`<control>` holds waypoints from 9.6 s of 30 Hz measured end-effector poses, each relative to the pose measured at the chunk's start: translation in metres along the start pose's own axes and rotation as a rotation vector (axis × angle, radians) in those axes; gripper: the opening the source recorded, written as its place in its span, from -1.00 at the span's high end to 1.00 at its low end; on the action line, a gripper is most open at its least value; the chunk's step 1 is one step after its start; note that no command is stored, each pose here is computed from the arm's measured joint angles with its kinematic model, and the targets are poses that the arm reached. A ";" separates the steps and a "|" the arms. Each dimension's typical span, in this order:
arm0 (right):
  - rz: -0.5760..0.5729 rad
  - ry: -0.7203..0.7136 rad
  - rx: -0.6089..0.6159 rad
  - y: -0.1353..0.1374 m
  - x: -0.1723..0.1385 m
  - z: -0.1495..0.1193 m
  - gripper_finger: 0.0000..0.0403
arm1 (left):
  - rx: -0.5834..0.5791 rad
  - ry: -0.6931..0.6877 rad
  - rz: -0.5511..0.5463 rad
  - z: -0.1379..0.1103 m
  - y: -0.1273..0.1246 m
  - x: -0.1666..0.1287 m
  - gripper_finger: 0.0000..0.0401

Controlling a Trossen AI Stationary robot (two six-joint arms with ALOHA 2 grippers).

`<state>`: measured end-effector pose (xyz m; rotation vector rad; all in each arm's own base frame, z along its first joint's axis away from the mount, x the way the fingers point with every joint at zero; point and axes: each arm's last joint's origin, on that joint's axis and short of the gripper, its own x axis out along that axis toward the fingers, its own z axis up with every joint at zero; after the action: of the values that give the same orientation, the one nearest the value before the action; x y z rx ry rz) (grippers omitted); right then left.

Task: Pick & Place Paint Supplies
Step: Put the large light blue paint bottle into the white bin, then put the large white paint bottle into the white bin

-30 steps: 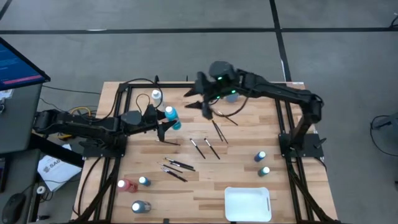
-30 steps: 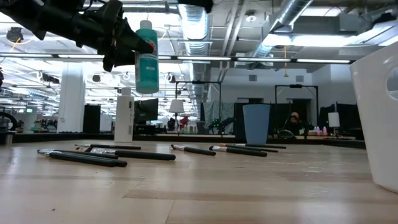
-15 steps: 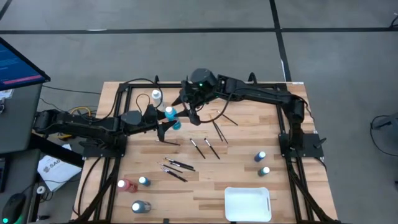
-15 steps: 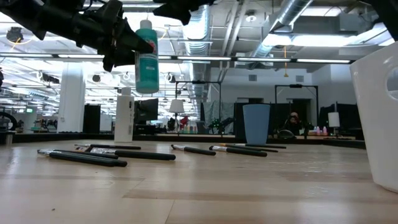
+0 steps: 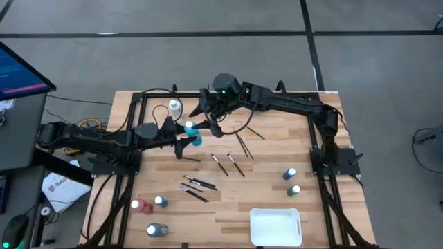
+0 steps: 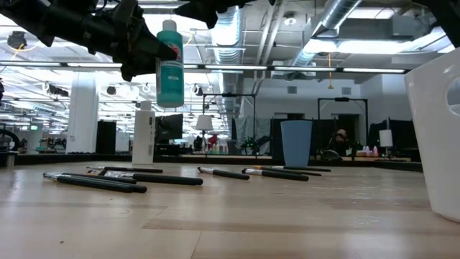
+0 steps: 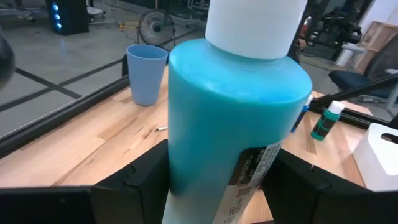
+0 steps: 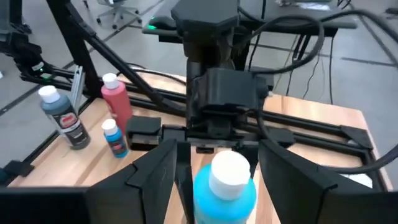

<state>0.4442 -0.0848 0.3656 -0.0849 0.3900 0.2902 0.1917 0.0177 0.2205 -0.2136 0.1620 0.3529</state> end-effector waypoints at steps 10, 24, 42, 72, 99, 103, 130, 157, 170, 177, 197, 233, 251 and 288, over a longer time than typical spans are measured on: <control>0.050 -0.006 0.013 -0.008 0.018 -0.015 -0.09 | 0.000 -0.001 0.000 0.000 0.000 0.000 -0.02; 0.049 -0.013 0.007 -0.015 0.028 -0.022 -0.09 | -0.002 -0.008 -0.001 0.001 0.000 0.000 -0.02; 0.050 -0.011 -0.022 -0.015 0.029 -0.022 -0.08 | -0.004 -0.016 -0.003 0.002 0.000 0.000 -0.02; 0.097 -0.033 0.027 -0.023 0.047 -0.037 0.44 | -0.001 -0.021 -0.003 0.002 0.000 0.000 -0.02; 0.116 -0.137 -0.049 -0.009 -0.082 0.044 0.46 | -0.021 -0.085 -0.021 0.012 0.000 -0.010 -0.40; 0.150 -0.070 -0.017 0.017 -0.115 0.051 0.44 | -0.018 -0.116 -0.028 0.017 0.000 -0.015 -0.40; -0.217 -0.011 0.397 0.282 -0.189 -0.019 0.42 | 0.016 -0.234 -0.045 0.032 0.002 -0.034 -0.40; -0.426 -0.033 0.556 0.406 -0.160 -0.173 0.41 | -0.008 -0.261 0.072 0.033 0.006 -0.034 -0.40; -0.479 -0.010 0.491 0.416 -0.136 -0.190 0.41 | -0.013 -0.268 0.115 0.034 0.007 -0.034 -0.40; -0.477 -0.015 0.398 0.414 -0.114 -0.182 0.41 | -0.013 -0.267 0.116 0.033 0.007 -0.034 -0.40; -0.474 -0.044 0.381 0.417 -0.065 -0.186 0.41 | -0.016 -0.274 0.114 0.034 0.007 -0.034 -0.40; -0.524 -0.037 0.331 0.415 -0.044 -0.199 0.41 | -0.020 -0.284 0.111 0.035 0.007 -0.035 -0.40; -0.512 -0.019 0.319 0.415 -0.043 -0.199 -0.24 | -0.031 -0.305 0.106 0.037 0.007 -0.035 -0.40; -0.718 -0.063 0.350 0.291 -0.132 -0.100 -0.28 | 0.032 0.068 0.634 0.016 0.054 -0.036 -0.61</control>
<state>0.2054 0.1448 0.3170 0.1283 0.3205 -0.4835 0.1407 0.0588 0.2337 -0.1382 0.3021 0.9731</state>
